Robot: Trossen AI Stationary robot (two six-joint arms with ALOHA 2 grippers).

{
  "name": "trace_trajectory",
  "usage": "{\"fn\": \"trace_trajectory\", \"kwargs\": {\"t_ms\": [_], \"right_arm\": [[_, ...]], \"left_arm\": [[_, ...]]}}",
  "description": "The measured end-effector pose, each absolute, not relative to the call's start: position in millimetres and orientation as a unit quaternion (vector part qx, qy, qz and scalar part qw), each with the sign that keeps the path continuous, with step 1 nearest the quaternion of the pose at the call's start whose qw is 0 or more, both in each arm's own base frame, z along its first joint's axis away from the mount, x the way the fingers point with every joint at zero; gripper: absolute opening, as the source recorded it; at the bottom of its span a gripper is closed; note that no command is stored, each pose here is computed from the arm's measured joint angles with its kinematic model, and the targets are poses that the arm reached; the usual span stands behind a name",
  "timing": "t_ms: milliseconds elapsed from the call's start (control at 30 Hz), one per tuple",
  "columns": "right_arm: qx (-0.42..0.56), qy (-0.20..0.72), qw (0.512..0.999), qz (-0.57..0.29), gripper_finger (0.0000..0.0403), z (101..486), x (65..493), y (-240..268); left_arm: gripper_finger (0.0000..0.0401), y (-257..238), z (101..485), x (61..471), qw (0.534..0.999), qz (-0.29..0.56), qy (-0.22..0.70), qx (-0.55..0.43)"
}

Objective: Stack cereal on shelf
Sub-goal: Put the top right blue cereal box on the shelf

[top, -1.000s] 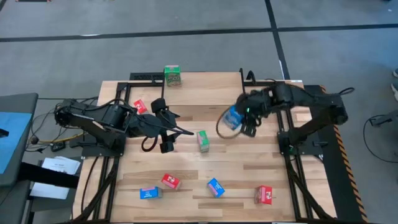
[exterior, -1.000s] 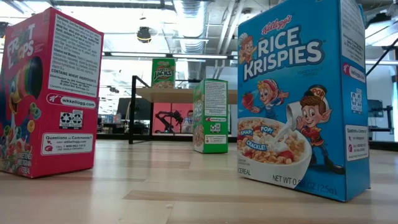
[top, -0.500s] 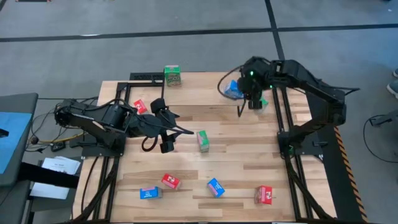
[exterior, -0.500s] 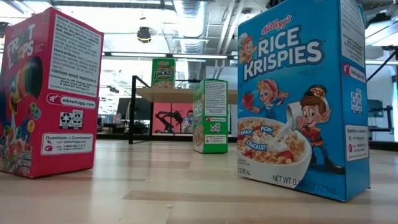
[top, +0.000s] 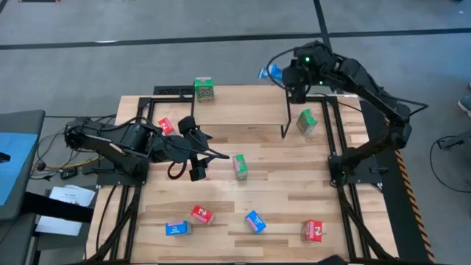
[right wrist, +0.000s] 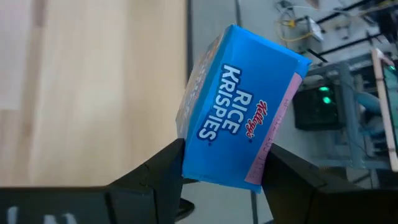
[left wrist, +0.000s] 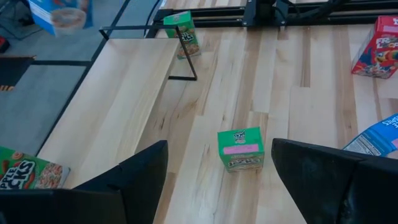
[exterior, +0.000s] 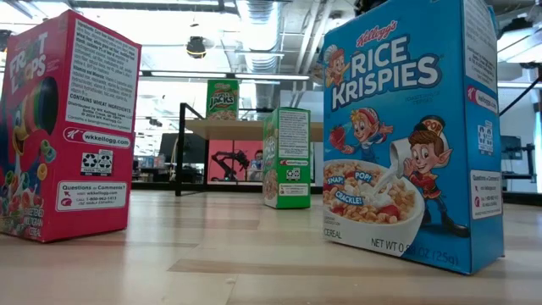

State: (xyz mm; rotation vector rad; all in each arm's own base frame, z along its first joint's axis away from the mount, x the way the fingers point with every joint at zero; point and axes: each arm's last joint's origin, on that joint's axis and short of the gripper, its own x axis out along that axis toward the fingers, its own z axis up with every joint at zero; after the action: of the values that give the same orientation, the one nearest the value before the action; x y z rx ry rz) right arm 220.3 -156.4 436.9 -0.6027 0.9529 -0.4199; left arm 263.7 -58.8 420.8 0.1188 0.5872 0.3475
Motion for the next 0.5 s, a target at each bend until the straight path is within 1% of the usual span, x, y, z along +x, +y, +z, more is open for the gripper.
{"fn": "trace_trajectory", "kwargs": {"t_ms": [167, 333, 500], "right_arm": [[-0.261, 0.469, 0.818, -0.207, 0.0213, 434, 211, -164], [-0.231, 0.509, 0.810, -0.177, 0.0213, 426, 205, -159], [-0.196, 0.533, 0.812, -0.139, 0.0213, 414, 212, -157]], "left_arm": [[0.0277, -59, 421, 264, 0.941, 0.170, 0.288, 0.058], [0.0277, -59, 421, 264, 0.941, 0.170, 0.288, 0.059], [0.0277, -59, 421, 264, 0.940, 0.170, 0.288, 0.058]]}}
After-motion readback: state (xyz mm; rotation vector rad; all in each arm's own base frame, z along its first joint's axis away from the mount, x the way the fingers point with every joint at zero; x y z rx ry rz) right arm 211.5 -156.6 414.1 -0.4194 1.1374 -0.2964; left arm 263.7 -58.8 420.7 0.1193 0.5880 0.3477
